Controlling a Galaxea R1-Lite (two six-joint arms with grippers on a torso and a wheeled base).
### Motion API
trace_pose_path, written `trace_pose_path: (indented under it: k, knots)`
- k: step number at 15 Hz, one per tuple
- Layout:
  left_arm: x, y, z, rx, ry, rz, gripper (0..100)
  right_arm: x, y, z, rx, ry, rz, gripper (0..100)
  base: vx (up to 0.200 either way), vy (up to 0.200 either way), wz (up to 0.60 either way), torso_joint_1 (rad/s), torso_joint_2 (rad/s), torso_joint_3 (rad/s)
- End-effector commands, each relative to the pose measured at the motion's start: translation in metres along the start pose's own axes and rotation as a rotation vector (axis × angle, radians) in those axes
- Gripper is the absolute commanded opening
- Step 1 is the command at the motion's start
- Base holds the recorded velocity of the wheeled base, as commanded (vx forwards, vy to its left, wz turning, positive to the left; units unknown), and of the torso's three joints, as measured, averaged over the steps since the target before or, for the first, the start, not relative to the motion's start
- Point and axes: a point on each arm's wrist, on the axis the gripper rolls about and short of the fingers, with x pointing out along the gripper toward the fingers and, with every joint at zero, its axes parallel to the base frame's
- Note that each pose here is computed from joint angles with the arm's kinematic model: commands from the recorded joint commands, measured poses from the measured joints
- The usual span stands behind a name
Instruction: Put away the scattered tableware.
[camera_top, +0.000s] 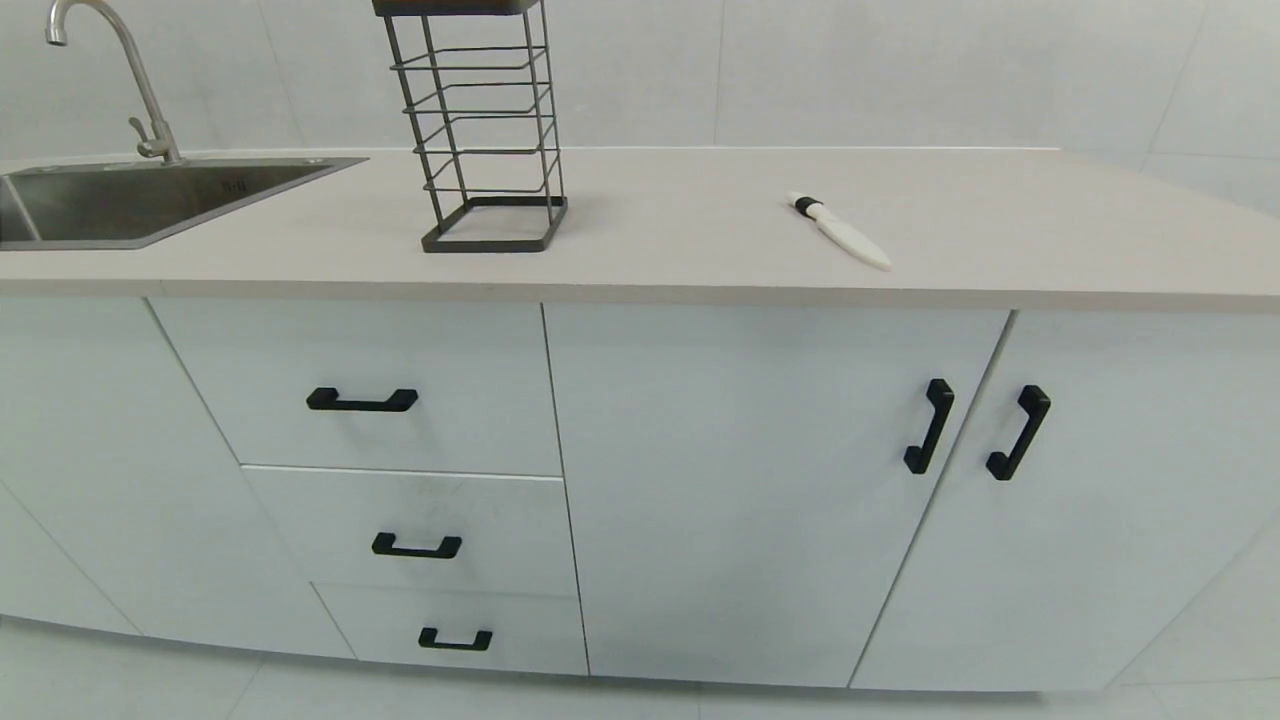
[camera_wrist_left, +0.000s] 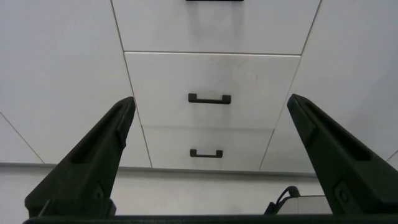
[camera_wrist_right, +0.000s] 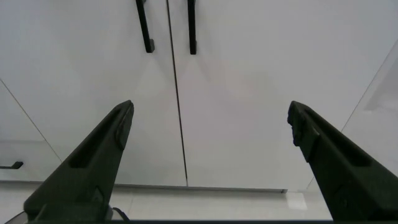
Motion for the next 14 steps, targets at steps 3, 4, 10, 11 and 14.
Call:
trace_pose_path:
  k: [3,4,10,11,14]
  knots:
    - [0.0002,0.0000,0.0001,0.002,0.003,0.000,100,0.0000,0.0000,0.0000,0.000,0.000,0.000,100,0.000,0.000,0.00,0.000,0.00,0.000]
    - [0.0002,0.0000,0.0001,0.002,0.003,0.002,100,0.0000,0.0000,0.0000,-0.002,0.000,-0.001,100,0.000,0.000,0.00,0.000,0.00,0.000]
    - [0.0002,0.0001,0.0001,0.002,0.003,0.005,100,0.0000,0.0000,0.0000,0.000,0.000,0.000,100,0.000,0.000,0.00,0.194,-0.12,-0.097]
    - [0.0002,0.0001,0.0001,0.002,0.003,0.005,100,0.0000,0.0000,0.0000,0.000,0.000,0.000,100,0.000,0.000,0.00,0.256,-0.50,-0.276]
    - [0.0002,0.0001,0.0001,0.002,0.003,0.003,100,0.0000,0.0000,0.0000,0.000,0.000,0.000,100,0.000,0.000,0.00,0.191,-0.66,-0.199]
